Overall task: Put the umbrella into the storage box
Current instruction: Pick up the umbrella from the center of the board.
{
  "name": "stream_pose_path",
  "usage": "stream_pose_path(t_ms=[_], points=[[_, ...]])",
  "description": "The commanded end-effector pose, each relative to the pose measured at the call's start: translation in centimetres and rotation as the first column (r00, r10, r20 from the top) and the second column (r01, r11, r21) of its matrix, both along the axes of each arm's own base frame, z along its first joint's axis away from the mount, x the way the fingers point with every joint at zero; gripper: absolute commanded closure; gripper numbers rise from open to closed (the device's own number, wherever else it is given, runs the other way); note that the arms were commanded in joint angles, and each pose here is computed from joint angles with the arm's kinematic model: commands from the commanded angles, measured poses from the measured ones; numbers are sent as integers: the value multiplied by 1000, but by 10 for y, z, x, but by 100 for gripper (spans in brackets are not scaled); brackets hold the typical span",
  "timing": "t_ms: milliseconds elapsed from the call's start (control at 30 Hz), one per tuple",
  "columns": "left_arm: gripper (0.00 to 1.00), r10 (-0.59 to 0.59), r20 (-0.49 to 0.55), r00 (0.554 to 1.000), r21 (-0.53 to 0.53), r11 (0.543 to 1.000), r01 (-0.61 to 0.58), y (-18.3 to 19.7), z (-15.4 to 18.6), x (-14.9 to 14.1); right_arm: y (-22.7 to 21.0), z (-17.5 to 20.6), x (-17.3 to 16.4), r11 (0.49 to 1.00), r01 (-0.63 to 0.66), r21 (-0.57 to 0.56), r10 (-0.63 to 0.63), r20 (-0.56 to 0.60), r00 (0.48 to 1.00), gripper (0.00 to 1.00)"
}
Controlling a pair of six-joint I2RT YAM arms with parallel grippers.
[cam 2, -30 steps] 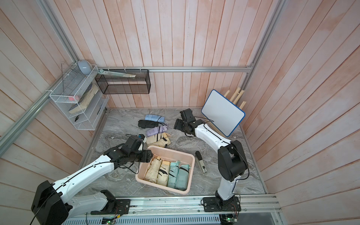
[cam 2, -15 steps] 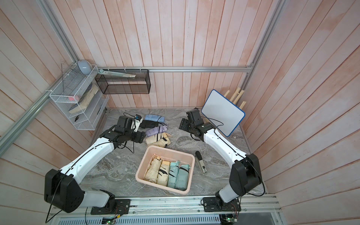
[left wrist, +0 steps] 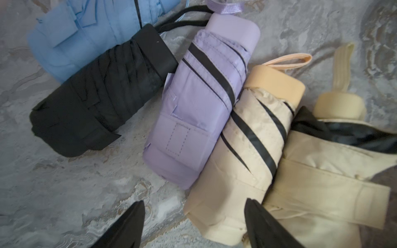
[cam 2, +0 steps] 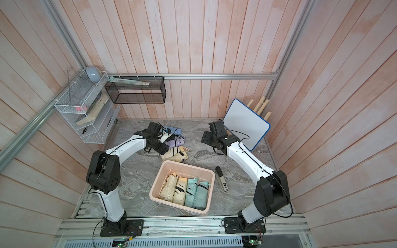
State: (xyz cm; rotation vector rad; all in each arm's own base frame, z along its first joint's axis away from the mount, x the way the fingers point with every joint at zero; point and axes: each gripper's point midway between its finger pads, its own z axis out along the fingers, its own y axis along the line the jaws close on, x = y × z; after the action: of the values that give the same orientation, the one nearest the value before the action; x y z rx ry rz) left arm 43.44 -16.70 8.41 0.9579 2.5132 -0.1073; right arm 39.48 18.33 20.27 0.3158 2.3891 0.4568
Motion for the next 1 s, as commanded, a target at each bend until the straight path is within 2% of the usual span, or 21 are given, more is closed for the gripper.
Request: stream_pose_path(t_ms=[0, 133, 367, 567, 767, 967], points=[[23, -23, -75, 997, -41, 999, 19, -7, -2, -8, -4, 5, 3, 1000, -2, -26, 2, -2, 1000, 23], [30, -43, -90, 995, -30, 999, 40, -13, -8, -11, -5, 3, 3, 1000, -1, -18, 1, -6, 1000, 23], [30, -84, -108, 991, 65, 994, 91, -17, -26, -16, -8, 2, 5, 1000, 2, -1, -2, -4, 1000, 24], [30, -81, -67, 994, 174, 981, 92, -9, -36, -6, -10, 1, 2, 1000, 9, 7, -9, -3, 1000, 24], [30, -102, -85, 991, 165, 980, 115, -20, -47, -6, -15, -1, -2, 1000, 21, 16, -21, -1, 1000, 24], [21, -131, -133, 982, 139, 979, 150, -37, -61, -14, -19, 1, -6, 999, 33, 15, -34, 9, 999, 24]])
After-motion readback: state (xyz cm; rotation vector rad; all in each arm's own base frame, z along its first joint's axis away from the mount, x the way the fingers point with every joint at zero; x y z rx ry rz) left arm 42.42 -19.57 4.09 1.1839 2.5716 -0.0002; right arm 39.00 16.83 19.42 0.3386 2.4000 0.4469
